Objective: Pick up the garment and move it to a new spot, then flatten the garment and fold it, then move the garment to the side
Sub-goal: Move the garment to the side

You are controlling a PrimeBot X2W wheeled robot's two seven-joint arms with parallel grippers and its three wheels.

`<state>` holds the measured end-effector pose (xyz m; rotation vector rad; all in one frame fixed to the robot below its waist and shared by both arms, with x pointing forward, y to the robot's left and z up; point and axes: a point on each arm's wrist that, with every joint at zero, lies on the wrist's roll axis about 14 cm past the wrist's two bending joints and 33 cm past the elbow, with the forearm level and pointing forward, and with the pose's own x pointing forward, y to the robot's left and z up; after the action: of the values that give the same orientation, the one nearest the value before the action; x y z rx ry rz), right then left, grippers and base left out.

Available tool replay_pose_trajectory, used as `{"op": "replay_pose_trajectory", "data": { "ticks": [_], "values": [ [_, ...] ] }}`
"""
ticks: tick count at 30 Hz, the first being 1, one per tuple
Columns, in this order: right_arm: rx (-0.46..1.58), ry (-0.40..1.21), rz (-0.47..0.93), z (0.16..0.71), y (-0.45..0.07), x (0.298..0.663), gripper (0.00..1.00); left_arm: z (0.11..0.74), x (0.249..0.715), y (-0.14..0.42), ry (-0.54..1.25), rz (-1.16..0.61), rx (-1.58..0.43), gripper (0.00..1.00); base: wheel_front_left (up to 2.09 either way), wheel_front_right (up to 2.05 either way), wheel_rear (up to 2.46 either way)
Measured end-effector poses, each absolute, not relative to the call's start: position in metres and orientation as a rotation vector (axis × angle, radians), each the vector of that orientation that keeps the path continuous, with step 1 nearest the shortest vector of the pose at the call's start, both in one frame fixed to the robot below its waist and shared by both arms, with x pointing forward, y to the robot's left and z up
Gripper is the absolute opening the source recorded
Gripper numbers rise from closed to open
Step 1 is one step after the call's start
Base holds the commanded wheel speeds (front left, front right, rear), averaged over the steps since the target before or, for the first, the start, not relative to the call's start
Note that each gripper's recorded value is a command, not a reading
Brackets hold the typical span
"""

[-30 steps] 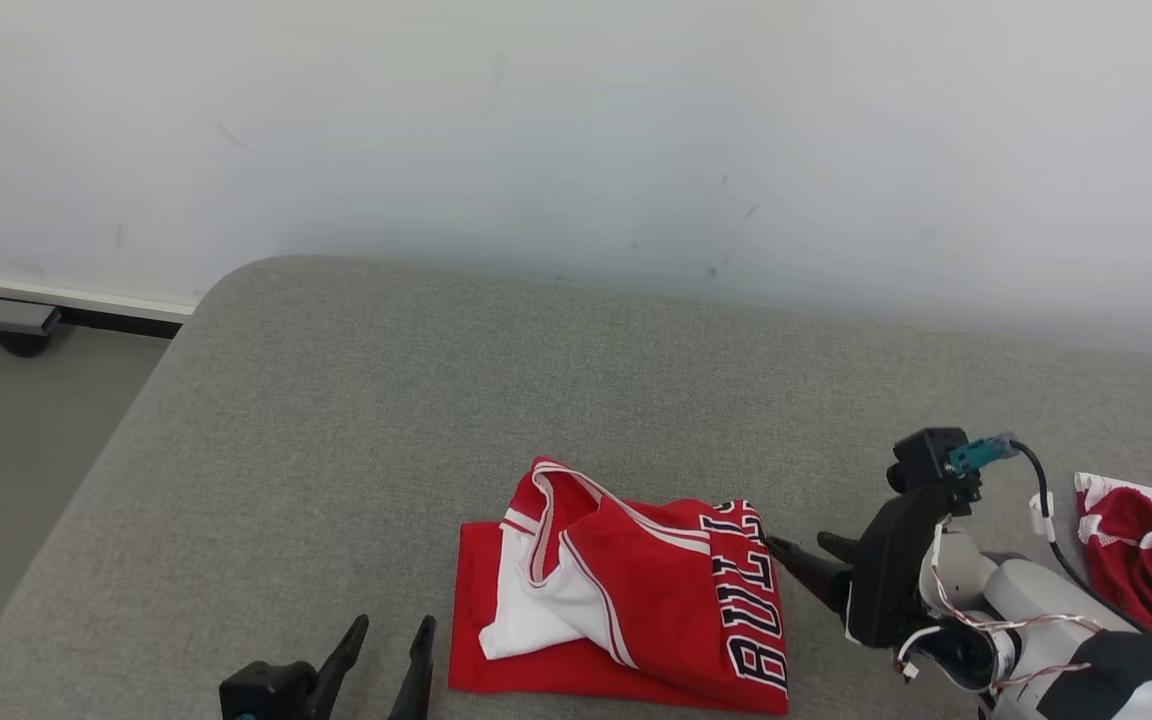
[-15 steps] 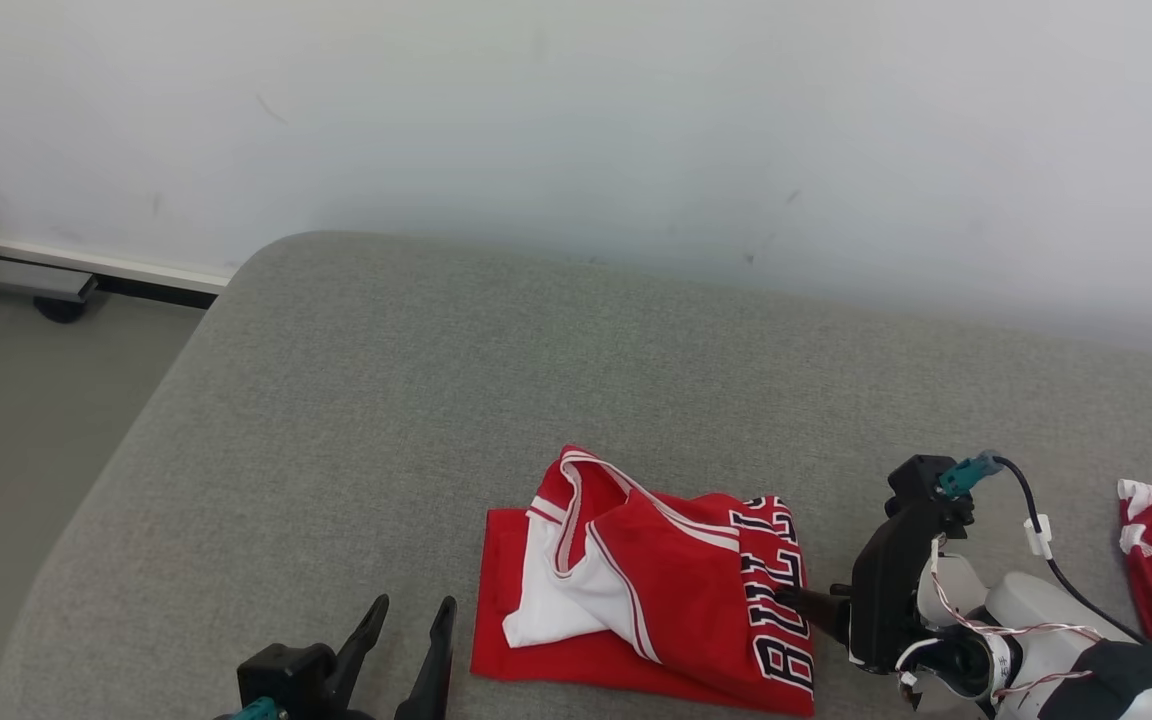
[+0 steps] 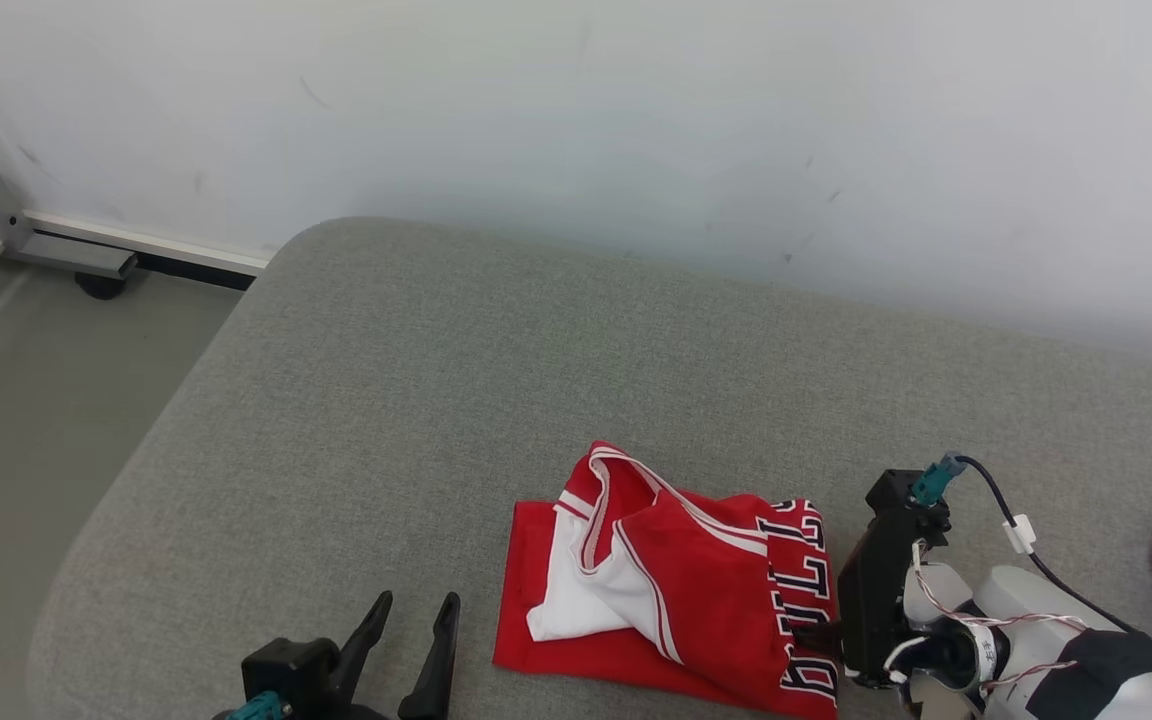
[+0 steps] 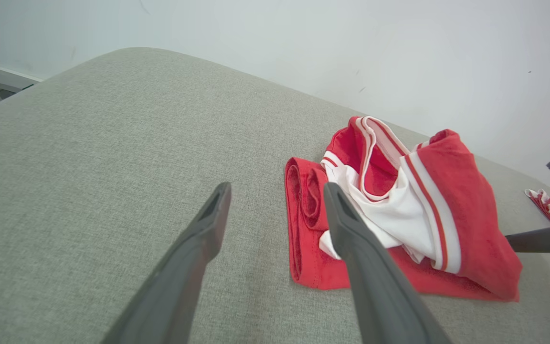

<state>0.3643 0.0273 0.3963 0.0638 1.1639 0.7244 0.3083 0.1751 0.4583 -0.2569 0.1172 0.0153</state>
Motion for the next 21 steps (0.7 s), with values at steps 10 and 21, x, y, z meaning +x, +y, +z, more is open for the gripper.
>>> {"op": "replay_pose_trajectory", "data": {
  "ticks": [10,21],
  "values": [
    [0.164,1.156,0.709,0.407,0.033,0.370,0.00,0.457,0.309,0.177,0.120,0.021,-0.255,1.00,0.00,0.00,0.00],
    [0.191,0.982,0.709,0.460,0.028,0.407,0.00,0.459,0.309,0.171,0.113,-0.003,-0.252,1.00,0.00,0.00,0.00]
  ]
}}
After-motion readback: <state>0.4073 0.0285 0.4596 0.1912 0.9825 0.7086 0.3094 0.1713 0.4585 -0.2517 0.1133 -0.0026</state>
